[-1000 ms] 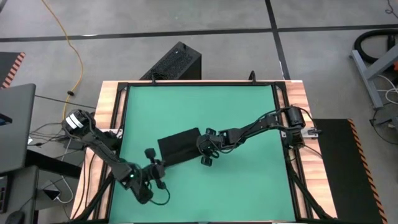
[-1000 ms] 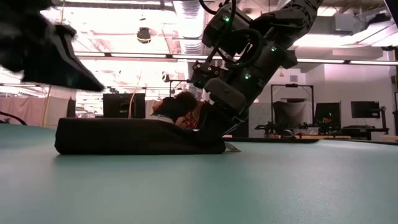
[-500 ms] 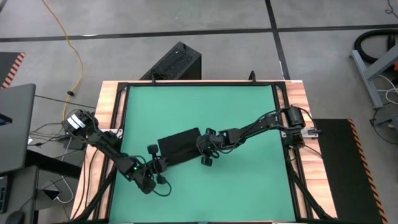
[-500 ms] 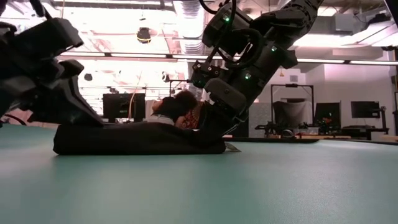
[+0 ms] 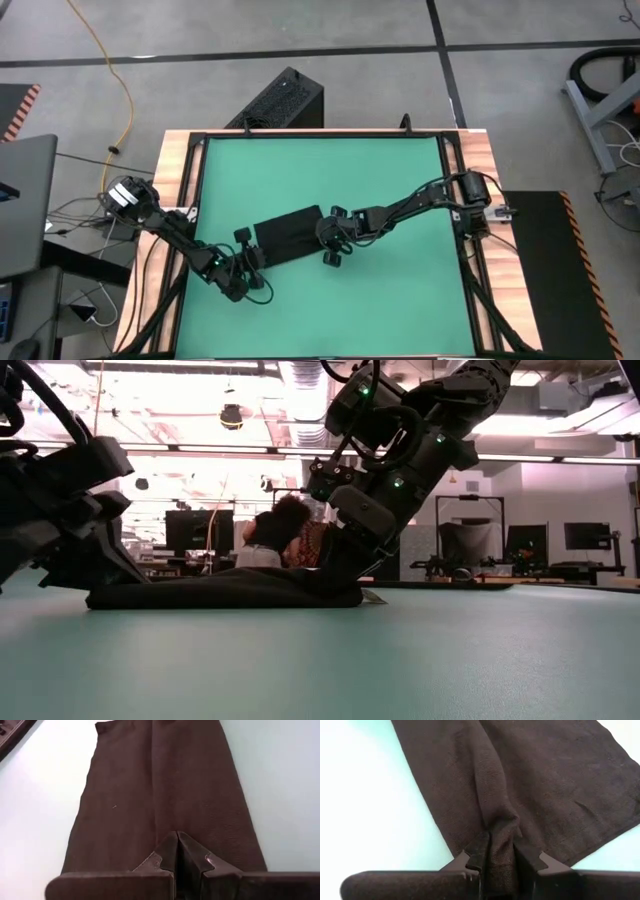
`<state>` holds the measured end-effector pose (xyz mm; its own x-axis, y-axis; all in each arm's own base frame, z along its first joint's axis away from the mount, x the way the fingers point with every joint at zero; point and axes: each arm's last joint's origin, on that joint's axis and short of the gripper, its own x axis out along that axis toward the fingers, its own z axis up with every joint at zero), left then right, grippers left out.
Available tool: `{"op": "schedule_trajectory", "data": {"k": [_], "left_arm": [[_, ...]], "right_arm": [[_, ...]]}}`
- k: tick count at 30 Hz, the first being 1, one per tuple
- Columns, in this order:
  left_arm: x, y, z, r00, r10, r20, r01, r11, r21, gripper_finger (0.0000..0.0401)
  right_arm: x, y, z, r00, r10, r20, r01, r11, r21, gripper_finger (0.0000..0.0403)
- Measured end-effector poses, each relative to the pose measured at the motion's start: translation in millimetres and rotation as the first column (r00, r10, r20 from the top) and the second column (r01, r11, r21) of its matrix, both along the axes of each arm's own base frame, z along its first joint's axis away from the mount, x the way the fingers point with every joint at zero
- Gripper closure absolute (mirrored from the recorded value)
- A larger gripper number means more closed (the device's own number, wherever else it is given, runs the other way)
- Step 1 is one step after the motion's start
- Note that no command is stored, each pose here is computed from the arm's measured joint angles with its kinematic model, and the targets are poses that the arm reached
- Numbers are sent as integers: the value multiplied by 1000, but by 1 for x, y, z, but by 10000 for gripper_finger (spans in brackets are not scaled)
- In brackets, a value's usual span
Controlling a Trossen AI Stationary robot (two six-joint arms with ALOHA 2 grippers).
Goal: Roll towel
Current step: Roll the black towel
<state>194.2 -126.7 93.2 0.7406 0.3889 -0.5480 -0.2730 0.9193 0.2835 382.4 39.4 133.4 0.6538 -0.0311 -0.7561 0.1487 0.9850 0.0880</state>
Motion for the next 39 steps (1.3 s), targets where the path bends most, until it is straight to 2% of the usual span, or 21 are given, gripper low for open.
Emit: {"op": "schedule_trajectory", "data": {"k": [13,16,23,27,31,34,37,39], "left_arm": [[0,0,-1,1000,-12,-19,12,1000,-5,401],[-1,0,-2,1000,-13,-28,12,1000,-11,401],[-1,0,-2,999,-20,-40,19,1000,-20,401],[-1,0,-3,999,-20,-45,19,1000,-19,401],[-2,1,-3,999,-21,-48,20,1000,-19,401],[-2,1,-3,999,-21,-48,20,1000,-19,401],[-2,1,-3,999,-18,-47,17,1000,-25,401],[-2,1,-3,999,-18,-49,17,1000,-24,401]], "right_arm": [[-1,1,2,998,66,-5,-66,998,-19,306],[-2,3,3,996,90,-7,-91,996,-26,279],[-5,5,24,995,97,36,-95,993,-65,191],[-10,3,37,993,110,46,-105,989,-104,175],[-18,2,58,987,151,60,-137,971,-197,183],[-25,1,78,971,222,82,-193,944,-268,204],[-31,2,94,950,282,134,-230,923,-309,259],[-32,4,92,923,338,185,-279,917,-284,315]]}}
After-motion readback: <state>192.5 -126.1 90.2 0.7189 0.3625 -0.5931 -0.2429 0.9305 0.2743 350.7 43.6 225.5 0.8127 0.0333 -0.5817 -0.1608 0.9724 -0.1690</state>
